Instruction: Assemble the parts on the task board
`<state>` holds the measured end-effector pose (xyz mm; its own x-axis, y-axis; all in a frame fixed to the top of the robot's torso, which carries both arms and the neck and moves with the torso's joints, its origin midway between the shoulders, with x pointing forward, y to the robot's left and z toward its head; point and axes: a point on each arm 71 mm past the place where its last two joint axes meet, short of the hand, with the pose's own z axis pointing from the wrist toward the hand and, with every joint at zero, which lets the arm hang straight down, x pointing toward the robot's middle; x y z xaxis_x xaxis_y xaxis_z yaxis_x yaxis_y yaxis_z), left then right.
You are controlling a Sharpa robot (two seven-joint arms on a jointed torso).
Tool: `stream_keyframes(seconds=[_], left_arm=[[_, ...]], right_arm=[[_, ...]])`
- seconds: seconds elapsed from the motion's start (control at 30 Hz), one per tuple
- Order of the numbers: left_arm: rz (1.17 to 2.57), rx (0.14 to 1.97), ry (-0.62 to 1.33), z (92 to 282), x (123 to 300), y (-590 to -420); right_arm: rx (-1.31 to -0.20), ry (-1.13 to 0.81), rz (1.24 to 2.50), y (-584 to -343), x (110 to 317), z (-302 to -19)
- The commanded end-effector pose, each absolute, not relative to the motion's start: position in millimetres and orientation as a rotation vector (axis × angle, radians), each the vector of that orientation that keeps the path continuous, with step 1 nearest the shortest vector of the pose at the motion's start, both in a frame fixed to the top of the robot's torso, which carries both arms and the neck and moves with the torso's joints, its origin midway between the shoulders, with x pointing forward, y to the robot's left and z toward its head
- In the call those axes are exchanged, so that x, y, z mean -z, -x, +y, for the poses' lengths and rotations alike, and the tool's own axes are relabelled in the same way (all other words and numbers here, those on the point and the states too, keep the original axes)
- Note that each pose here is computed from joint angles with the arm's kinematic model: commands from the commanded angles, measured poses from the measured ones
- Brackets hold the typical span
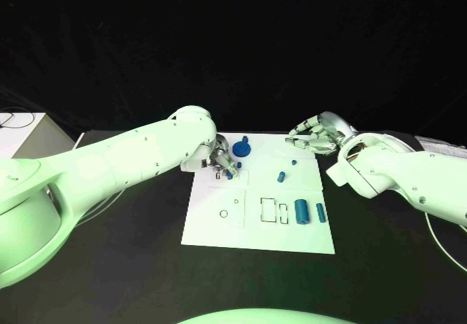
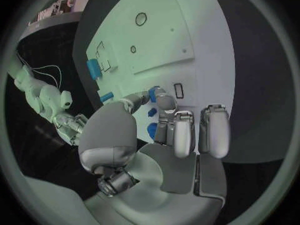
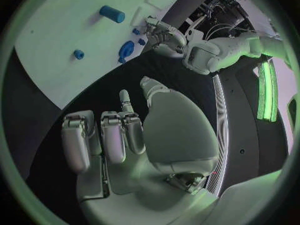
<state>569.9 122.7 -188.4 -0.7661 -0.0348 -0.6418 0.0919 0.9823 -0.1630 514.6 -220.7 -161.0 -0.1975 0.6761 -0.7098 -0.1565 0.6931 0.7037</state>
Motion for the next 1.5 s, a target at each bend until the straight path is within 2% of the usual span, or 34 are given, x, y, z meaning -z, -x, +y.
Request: stream_keyframes(seconds=[0.03, 0.47, 0.87, 1.23, 1.5], left_arm=[[2.436, 0.239, -0.046, 122.9, 192.1, -568.8], [2.431, 0.233, -0.047, 126.2, 192.0, -568.6], [2.401, 0.305, -0.030, 123.4, 188.3, -560.7], [2.281, 0.458, 0.092, 117.8, 165.7, -559.9], [2.248, 0.519, 0.127, 120.1, 150.1, -559.0]], right_arm=[[-0.803, -0.415, 1.607, -514, 161, -219], [-0.803, -0.415, 1.605, -514, 161, -220], [-0.802, -0.417, 1.606, -513, 162, -221], [-0.801, -0.420, 1.611, -513, 164, -222], [-0.800, -0.421, 1.613, -512, 165, -223]])
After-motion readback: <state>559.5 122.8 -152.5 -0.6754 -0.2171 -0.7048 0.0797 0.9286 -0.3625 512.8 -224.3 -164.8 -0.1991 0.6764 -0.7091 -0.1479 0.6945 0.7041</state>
